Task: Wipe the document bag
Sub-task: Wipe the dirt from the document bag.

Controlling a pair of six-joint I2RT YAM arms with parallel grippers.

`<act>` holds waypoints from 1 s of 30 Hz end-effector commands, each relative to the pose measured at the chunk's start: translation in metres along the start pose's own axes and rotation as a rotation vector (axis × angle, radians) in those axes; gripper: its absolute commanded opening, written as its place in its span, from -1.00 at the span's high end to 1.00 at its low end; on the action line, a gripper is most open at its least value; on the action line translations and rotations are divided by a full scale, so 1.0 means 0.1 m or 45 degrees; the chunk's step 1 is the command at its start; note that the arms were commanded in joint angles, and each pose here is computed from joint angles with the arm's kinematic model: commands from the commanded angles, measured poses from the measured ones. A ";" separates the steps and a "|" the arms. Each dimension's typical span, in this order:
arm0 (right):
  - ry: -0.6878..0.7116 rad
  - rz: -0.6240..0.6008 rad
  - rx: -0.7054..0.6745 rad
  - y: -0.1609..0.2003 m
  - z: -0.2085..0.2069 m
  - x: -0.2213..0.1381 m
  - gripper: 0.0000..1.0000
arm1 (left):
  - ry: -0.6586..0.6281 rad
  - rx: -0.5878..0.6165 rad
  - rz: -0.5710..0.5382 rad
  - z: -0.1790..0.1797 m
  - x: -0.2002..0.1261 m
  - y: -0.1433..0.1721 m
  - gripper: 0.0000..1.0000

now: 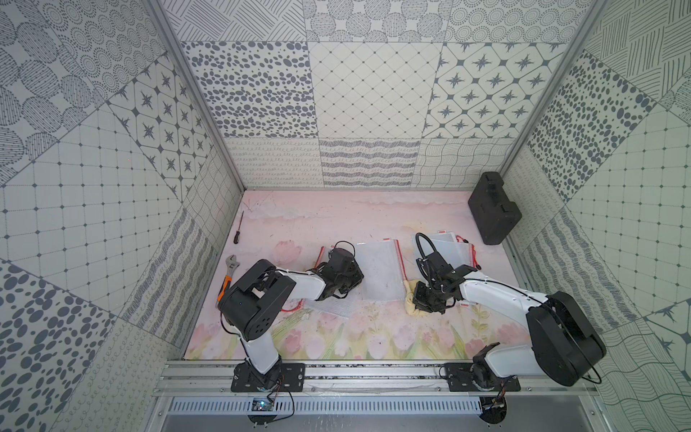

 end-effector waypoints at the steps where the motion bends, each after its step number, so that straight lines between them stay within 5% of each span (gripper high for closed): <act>1: -0.015 -0.025 -0.163 -0.02 0.50 0.02 1.00 | -0.405 -0.016 0.107 0.60 -0.02 0.20 1.00; 5: -0.123 -0.014 -0.286 -0.06 1.19 0.13 1.00 | -0.411 -0.008 0.110 0.60 -0.03 0.21 1.00; 9: -0.165 -0.004 -0.283 -0.17 1.38 0.26 1.00 | -0.414 -0.003 0.118 0.60 -0.04 0.22 1.00; 18: 0.017 -0.019 -0.077 -0.32 0.29 0.19 1.00 | -0.410 0.016 0.130 0.59 -0.01 0.22 1.00; 24: -0.064 -0.136 -0.134 -0.36 0.23 -0.29 1.00 | -0.429 0.139 0.131 0.43 -0.04 0.18 1.00; 30: -0.301 -0.506 -0.232 -0.48 0.62 -1.33 1.00 | -0.401 0.623 0.073 -0.37 -0.36 0.06 1.00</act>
Point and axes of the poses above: each gripper's point midway between its finger pads, its own x axis out along the fingers, its own z axis along the line the jaws close on, y = z × x, the point moved 6 cm from there along -x, back along the fingers, and after that the axes turned 3 degrees about x, right-handed, at the moved point
